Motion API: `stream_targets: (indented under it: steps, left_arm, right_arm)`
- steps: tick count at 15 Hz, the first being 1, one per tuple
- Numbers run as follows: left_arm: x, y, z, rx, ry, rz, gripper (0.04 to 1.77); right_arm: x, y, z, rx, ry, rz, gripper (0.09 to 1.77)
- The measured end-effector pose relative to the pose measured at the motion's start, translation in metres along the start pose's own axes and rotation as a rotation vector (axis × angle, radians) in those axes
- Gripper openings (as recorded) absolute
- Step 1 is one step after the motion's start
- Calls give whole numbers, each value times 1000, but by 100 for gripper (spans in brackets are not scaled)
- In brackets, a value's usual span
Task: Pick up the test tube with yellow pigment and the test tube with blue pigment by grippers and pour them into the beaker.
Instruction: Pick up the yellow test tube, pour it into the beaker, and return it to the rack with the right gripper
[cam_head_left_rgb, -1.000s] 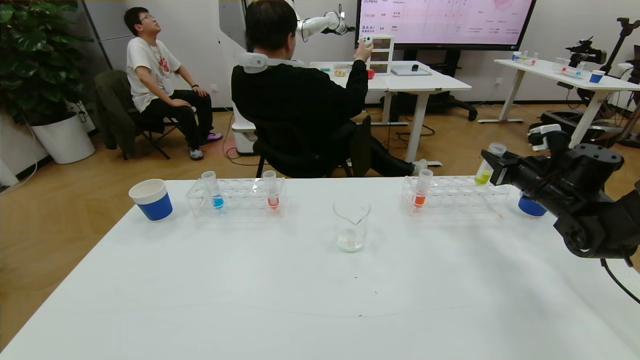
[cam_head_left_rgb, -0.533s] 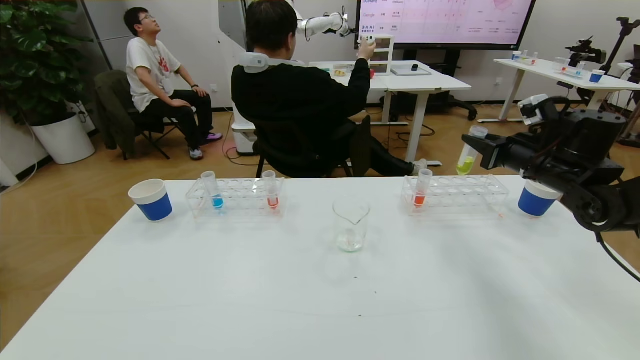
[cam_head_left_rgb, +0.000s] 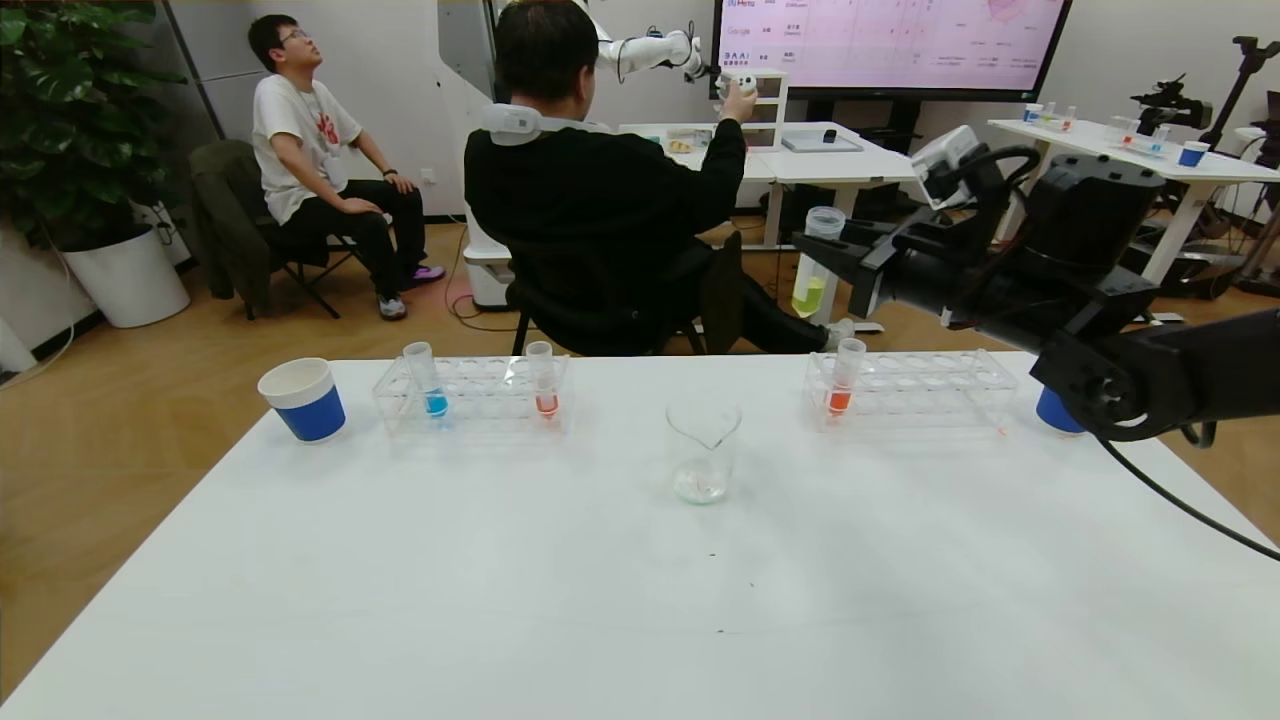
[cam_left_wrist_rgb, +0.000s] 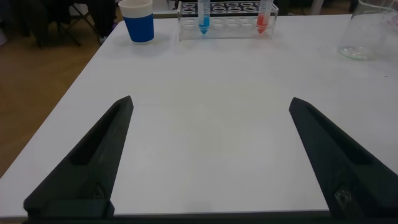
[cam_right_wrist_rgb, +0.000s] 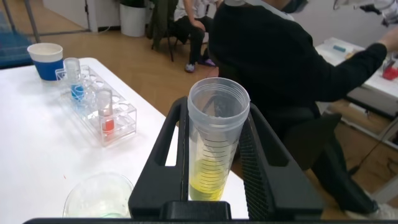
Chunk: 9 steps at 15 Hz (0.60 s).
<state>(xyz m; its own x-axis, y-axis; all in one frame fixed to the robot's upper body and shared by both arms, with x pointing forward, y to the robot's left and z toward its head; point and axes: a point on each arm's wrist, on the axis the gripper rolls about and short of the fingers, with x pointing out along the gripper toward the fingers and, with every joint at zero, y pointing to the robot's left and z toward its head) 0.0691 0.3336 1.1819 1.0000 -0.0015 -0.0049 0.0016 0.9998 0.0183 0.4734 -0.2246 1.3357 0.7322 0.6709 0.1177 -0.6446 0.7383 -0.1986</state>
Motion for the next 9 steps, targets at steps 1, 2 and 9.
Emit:
stream_targets:
  steps: [1,2,9]
  left_arm:
    - [0,0,0,0,0,0,175]
    - [0,0,0,0,0,0,175]
    - [0,0,0,0,0,0,175]
  right_arm:
    - [9,10,-2,-42,-22,28,49]
    - [17,19,-4,-79,-57,51,49]
    - [41,59,-53,-353,-176,189,49]
